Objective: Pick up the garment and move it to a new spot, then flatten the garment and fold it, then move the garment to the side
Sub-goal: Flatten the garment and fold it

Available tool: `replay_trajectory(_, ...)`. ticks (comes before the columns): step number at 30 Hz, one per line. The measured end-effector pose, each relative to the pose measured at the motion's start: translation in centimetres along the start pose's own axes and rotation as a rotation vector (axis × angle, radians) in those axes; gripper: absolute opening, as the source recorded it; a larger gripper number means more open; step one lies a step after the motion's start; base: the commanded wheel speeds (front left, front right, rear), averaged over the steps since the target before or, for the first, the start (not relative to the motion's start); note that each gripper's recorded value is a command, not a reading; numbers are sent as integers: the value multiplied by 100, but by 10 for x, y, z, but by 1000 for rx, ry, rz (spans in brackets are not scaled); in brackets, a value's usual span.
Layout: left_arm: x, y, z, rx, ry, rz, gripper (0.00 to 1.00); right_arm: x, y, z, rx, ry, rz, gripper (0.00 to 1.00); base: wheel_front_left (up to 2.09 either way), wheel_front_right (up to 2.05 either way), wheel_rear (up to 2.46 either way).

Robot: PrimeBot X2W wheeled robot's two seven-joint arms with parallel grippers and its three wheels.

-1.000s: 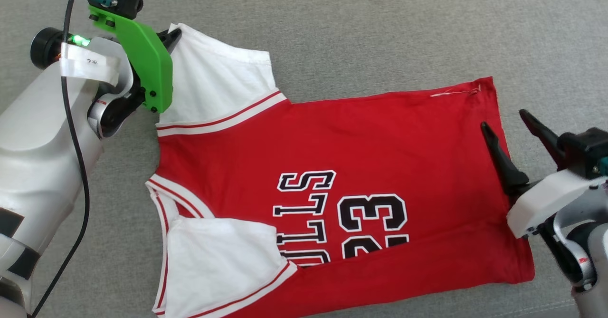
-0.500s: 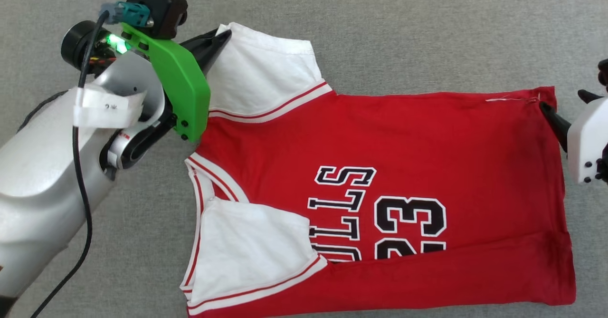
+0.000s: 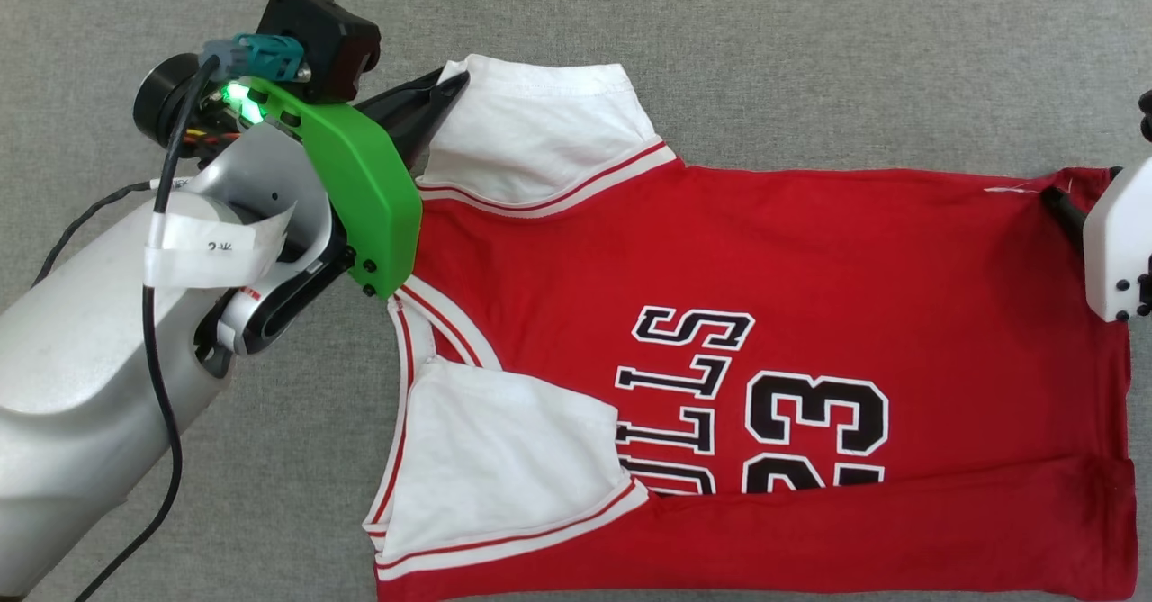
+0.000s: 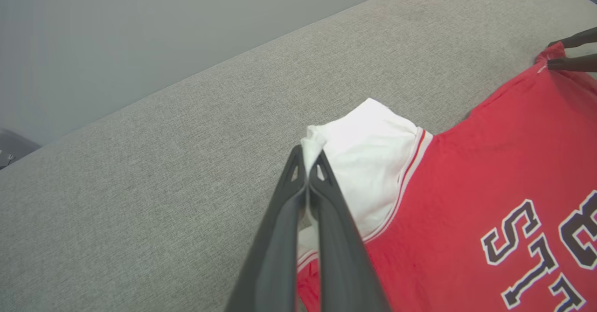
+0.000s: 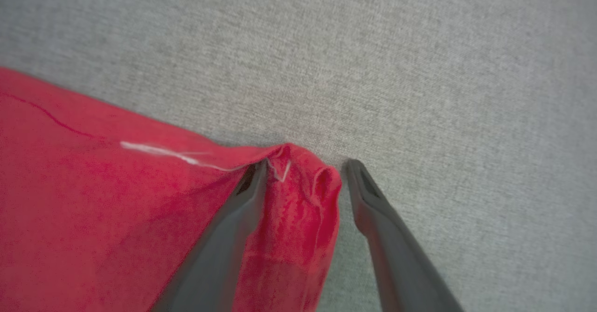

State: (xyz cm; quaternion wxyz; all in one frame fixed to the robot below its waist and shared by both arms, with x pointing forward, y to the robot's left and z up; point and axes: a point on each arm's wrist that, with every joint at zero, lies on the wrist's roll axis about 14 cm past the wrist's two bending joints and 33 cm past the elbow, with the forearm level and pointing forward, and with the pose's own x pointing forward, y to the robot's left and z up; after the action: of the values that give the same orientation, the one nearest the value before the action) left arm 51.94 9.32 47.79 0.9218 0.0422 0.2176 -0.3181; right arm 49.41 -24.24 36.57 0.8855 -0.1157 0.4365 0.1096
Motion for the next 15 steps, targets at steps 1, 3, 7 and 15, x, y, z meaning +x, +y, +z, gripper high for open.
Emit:
replay_trajectory(1,0,0,-1,-2,1,0,0,0,1,-2,-3,6,4,0,0,0,0)
replay_trajectory(3,-1,1,-1,-5,0,5,0,0,6,-3,-4,7,19,0,0,0,0)
replay_trajectory(7,-5,4,-1,-11,-11,24,0,-5,5,2,12,-34,18,0,0,0,0)
replay_trajectory(15,-21,4,2,-45,-46,63,0,-30,3,30,86,-197,23,0,0,0,0)
